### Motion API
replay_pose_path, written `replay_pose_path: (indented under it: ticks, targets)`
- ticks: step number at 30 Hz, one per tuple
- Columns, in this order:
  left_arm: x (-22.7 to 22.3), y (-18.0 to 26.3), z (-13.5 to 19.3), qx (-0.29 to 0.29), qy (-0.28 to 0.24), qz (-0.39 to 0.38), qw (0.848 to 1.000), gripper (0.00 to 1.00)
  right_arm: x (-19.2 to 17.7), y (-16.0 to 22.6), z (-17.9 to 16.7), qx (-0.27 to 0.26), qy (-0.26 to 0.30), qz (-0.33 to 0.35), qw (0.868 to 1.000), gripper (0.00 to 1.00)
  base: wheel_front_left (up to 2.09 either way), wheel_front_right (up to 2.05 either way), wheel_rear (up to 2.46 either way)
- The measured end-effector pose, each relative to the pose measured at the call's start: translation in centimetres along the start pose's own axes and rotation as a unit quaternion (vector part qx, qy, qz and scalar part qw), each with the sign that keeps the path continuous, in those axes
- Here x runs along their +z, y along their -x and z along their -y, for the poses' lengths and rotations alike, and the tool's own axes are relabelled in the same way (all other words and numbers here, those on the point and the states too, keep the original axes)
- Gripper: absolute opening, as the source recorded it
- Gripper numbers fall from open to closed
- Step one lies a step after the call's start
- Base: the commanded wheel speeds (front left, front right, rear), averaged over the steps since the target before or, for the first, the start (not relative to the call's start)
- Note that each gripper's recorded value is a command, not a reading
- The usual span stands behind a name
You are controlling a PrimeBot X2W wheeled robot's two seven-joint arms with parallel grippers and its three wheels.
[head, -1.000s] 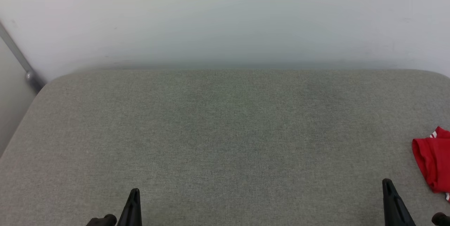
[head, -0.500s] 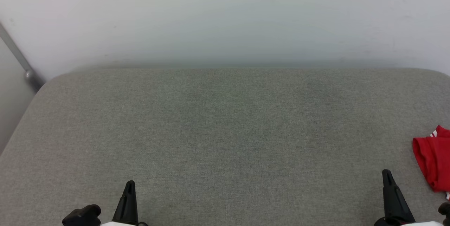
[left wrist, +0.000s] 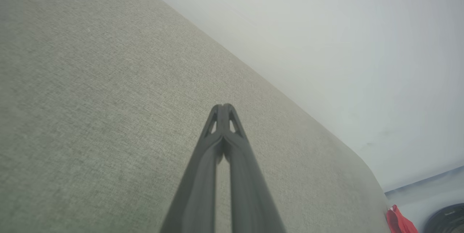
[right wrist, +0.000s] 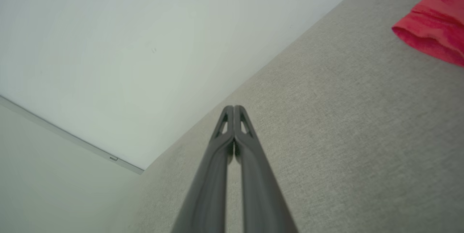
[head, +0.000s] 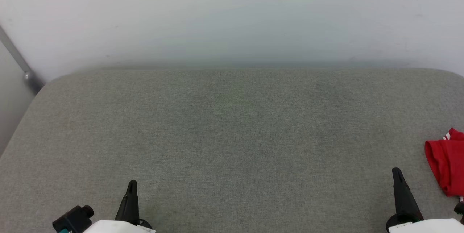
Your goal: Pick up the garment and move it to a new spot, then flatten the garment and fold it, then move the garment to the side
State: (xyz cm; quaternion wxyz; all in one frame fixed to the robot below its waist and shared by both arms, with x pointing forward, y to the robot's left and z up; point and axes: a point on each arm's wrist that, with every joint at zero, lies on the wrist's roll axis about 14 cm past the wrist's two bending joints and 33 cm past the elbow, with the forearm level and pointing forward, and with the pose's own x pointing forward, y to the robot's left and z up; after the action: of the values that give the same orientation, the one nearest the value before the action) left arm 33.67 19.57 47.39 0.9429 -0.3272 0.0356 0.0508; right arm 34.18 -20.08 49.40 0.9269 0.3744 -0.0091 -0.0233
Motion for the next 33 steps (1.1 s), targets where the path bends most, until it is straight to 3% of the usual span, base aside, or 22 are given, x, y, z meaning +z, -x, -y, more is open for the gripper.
replay_pose_path:
  ticks: [15, 33]
  targets:
    - [0.4, -1.0, 0.1, -0.002, 0.103, -0.006, 0.995, 0.0, -0.1, -0.9, 0.2, -0.009, -0.091, -0.008, 0.996, 0.0, 0.0, 0.0, 0.0]
    - [1.1, -2.4, 0.7, -0.013, 0.218, -0.01, 0.976, 0.0, -0.1, -2.2, -0.1, -0.008, -0.194, -0.015, 0.981, 0.0, 0.0, 0.0, 0.0]
